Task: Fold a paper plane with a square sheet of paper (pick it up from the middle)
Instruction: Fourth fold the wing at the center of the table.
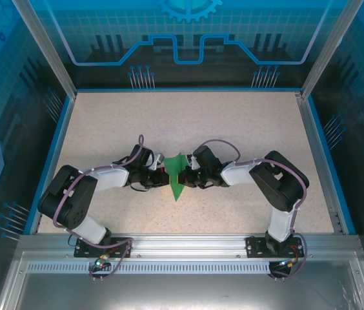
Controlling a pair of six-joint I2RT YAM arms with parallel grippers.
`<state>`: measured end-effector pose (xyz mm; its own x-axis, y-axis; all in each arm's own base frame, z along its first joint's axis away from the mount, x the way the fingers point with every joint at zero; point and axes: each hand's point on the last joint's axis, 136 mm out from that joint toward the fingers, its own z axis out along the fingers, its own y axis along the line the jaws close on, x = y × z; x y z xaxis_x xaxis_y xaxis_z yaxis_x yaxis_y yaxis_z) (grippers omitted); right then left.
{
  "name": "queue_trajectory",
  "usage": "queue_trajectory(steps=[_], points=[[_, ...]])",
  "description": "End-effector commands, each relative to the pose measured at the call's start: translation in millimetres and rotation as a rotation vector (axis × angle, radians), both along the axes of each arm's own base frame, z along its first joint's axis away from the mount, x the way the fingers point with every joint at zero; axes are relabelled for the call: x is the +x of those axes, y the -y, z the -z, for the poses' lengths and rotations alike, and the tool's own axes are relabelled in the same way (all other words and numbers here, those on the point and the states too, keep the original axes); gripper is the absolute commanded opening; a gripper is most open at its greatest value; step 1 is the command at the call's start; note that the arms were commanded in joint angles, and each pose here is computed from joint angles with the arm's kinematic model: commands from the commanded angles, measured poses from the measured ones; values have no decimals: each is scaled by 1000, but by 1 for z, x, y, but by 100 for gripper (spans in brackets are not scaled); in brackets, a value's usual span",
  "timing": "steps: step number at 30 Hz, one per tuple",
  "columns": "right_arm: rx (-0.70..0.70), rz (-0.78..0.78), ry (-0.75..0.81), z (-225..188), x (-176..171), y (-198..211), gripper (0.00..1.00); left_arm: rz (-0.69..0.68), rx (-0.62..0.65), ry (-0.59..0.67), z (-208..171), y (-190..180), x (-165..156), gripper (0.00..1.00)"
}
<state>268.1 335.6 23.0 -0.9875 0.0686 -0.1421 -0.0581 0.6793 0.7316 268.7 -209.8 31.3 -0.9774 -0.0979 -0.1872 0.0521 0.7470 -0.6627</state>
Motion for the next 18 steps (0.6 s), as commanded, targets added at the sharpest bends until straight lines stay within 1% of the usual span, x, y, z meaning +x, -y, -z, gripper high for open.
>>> queue_trajectory(steps=[1, 9, 18], points=[[-7, -6, 31, -11, 3, -1, 8, -41, -24, 45, -20, -1, 12, 3], [-4, -14, 31, -12, 3, -4, 8, -42, -37, 23, -11, 3, 14, 5], [-3, -13, 36, -15, 4, -4, 8, -34, -19, -1, 2, 4, 18, 5]])
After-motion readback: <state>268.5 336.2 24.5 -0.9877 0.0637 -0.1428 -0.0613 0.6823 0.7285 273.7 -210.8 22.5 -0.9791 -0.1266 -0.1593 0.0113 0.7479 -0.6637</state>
